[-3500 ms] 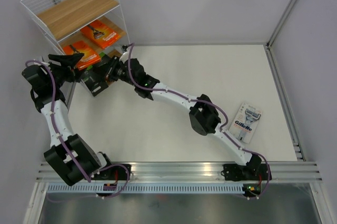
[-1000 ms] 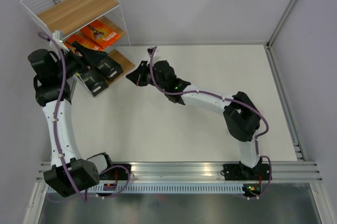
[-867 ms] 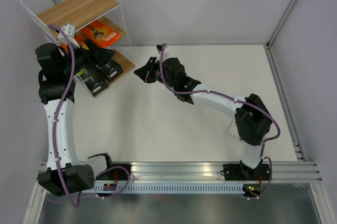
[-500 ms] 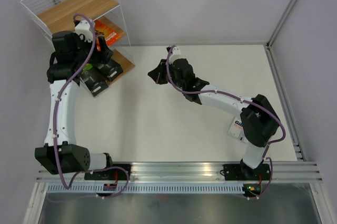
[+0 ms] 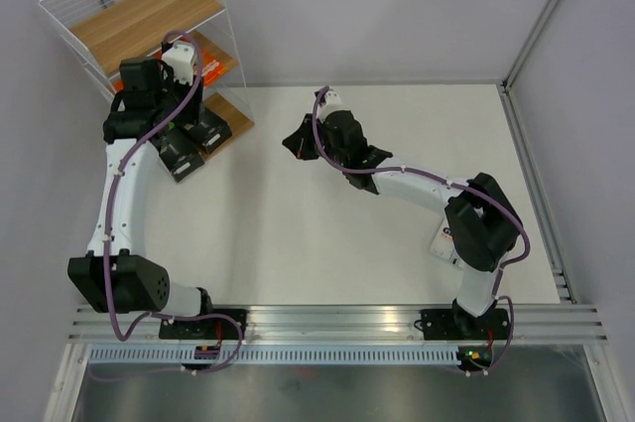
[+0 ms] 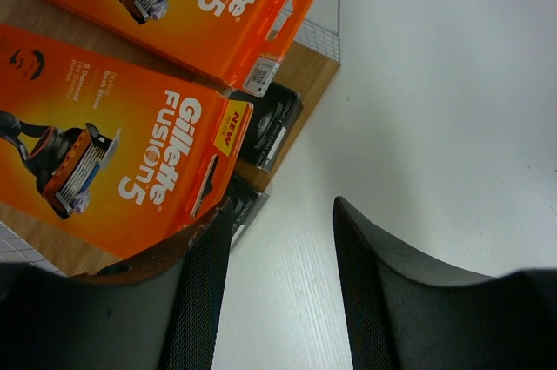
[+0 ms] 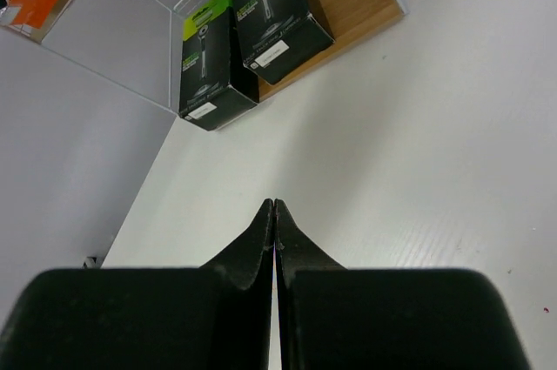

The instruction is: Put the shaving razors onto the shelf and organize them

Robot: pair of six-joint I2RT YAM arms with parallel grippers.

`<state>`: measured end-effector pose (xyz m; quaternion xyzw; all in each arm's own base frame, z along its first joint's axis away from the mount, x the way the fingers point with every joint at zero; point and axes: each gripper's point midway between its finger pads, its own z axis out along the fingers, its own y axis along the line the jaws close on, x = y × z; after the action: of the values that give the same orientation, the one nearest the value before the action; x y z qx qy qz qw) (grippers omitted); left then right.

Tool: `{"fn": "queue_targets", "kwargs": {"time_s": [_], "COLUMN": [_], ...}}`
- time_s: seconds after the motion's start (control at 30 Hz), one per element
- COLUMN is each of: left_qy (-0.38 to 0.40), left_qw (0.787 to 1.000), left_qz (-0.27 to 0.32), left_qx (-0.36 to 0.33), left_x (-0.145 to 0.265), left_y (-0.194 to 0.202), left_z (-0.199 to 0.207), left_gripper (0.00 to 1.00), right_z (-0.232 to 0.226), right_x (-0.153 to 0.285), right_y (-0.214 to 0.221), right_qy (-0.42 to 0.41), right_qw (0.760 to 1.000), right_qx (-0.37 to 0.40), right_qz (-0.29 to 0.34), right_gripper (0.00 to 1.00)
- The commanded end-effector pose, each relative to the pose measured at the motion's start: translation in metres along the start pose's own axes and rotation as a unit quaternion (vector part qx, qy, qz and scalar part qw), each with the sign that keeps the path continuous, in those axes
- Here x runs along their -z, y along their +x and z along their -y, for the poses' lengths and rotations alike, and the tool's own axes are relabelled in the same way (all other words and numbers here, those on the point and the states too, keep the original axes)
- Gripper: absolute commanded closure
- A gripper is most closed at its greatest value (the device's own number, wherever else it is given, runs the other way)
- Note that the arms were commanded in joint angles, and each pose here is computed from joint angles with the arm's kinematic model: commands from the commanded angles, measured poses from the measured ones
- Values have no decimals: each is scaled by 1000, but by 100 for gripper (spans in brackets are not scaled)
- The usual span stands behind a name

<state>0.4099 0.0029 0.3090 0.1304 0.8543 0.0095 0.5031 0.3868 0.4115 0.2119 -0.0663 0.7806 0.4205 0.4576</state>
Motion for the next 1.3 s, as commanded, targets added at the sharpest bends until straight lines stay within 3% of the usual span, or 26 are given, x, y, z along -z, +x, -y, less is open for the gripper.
{"fn": "queue_targets", "kwargs": {"time_s": [0.0, 0.33, 0.8, 0.93, 1.27], "left_qy": [-33, -45, -72, -77, -81], "left_qw": [999, 997, 993, 990, 983], "left_qz": [-5, -33, -51, -53, -71], "left_qx": [-35, -57, -80, -105, -150], "left_x": [3, -11, -6, 0, 1], "left_y": [-4, 9, 19, 21, 32], "left_z": [-13, -17, -27, -29, -35], "left_gripper": [45, 47, 74, 87, 98], "right_z": [-10, -8, -4, -5, -5], "right_x": [-5, -9, -12, -13, -18], "right_y": [-9, -4, -2, 1, 2], "right_qy": [-21, -26, -28, -31, -34], "right_qw": [1000, 1000, 999, 999, 999], "right_qx": [-2, -12, -22, -25, -30], "right_qz": [8, -1, -6, -9, -11], "right_gripper": [100, 100, 99, 99, 99]}}
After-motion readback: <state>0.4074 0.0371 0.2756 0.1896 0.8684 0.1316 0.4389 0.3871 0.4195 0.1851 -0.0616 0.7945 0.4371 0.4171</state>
